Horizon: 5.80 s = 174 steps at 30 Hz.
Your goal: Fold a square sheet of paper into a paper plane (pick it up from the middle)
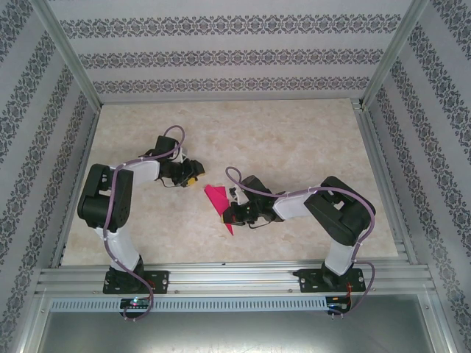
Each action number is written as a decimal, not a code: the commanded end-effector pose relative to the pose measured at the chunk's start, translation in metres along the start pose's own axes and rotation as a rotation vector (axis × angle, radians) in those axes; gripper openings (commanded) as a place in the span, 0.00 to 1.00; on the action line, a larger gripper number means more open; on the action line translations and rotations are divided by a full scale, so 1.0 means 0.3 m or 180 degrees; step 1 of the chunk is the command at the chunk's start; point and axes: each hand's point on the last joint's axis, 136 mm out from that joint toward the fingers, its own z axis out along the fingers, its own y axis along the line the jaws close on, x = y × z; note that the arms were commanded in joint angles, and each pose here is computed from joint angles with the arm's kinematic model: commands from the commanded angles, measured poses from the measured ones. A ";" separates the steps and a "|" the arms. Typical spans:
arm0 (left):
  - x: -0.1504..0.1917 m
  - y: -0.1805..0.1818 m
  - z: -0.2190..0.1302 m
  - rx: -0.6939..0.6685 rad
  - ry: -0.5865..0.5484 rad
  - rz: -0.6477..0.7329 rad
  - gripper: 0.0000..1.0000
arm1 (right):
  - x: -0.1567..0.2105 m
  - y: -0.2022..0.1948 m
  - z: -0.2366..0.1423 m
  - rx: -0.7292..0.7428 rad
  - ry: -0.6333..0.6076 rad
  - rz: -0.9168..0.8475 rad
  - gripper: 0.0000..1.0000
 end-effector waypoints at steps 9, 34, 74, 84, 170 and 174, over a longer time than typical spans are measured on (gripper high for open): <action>0.244 -0.200 -0.029 0.0349 0.0415 0.0538 0.37 | 0.002 -0.103 -0.004 0.0435 -0.0095 0.0378 0.00; 0.336 0.016 0.176 -0.0349 0.0692 0.0339 0.32 | -0.038 0.064 -0.077 0.0206 -0.0390 0.0022 0.02; 0.163 -0.188 -0.063 -0.0169 0.0211 0.0649 0.54 | -0.045 -0.044 -0.505 0.1055 -0.1868 -0.0367 0.37; 0.203 -0.170 -0.174 -0.0644 -0.0150 0.0577 0.64 | -0.098 -0.075 -0.640 0.0708 -0.2454 -0.0162 0.83; 0.279 -0.031 -0.054 -0.1942 0.0387 0.0448 0.30 | -0.222 0.030 -0.088 0.0271 -0.0854 -0.0091 0.53; 0.286 -0.026 -0.053 -0.1932 0.0402 0.0441 0.30 | -0.212 0.019 -0.070 0.0382 -0.0777 -0.0130 0.54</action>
